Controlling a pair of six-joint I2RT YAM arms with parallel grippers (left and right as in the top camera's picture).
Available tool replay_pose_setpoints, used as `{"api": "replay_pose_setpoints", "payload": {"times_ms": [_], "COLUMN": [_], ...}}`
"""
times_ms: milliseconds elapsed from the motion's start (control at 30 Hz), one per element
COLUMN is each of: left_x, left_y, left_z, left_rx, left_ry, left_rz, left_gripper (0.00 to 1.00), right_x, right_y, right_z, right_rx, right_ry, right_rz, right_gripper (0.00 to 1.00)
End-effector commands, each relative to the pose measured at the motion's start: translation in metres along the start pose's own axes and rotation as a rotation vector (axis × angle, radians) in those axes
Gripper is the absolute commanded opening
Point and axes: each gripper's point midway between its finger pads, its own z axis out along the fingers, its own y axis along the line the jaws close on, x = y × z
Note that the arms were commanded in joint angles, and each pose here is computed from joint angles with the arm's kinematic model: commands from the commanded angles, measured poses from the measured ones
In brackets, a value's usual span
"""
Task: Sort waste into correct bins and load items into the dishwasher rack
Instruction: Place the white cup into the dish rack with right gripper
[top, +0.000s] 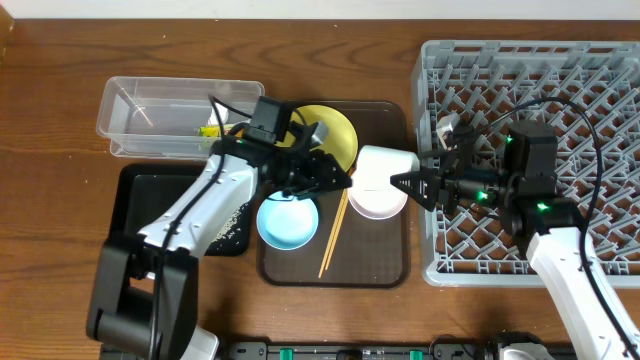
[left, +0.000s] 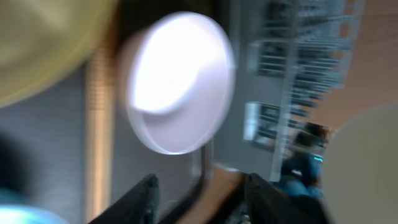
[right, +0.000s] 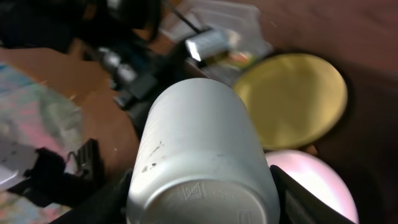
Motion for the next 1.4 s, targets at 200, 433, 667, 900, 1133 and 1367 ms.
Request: {"api": "replay_pose_setpoints", "payload": {"times_ms": [200, 433, 667, 900, 1133, 1367], "left_x": [-0.015, -0.001, 0.004, 0.004, 0.004, 0.004], "left_y": [0.023, 0.047, 0.052, 0.052, 0.052, 0.052], "left_z": [-0.083, -0.148, -0.161, -0.161, -0.161, -0.161], "left_rx": [-0.282, -0.506, -0.560, -0.561, -0.561, -0.561], "left_ry": [-0.252, -0.397, -0.428, -0.427, -0.426, -0.426], "left_rz": [0.090, 0.025, 0.014, 0.013, 0.013, 0.013], "left_gripper": [0.49, 0.50, 0.50, 0.50, 0.50, 0.50], "right_x": [-0.031, -0.032, -0.005, 0.030, 0.063, 0.087], "right_y": [-0.025, -0.056, -0.081, -0.107, -0.129, -0.148], "right_z": [-0.058, -0.143, -0.211, -0.235, -0.238, -0.231], "right_rx": [0.446, 0.935, 1.251, 1.319, 1.315, 1.294], "right_ry": [0.003, 0.086, 0.129, 0.231, 0.360, 0.460], "right_rz": [0.068, 0.169, 0.337, 0.512, 0.651, 0.748], "right_gripper": [0.22, 0.23, 0.13, 0.13, 0.08, 0.06]}}
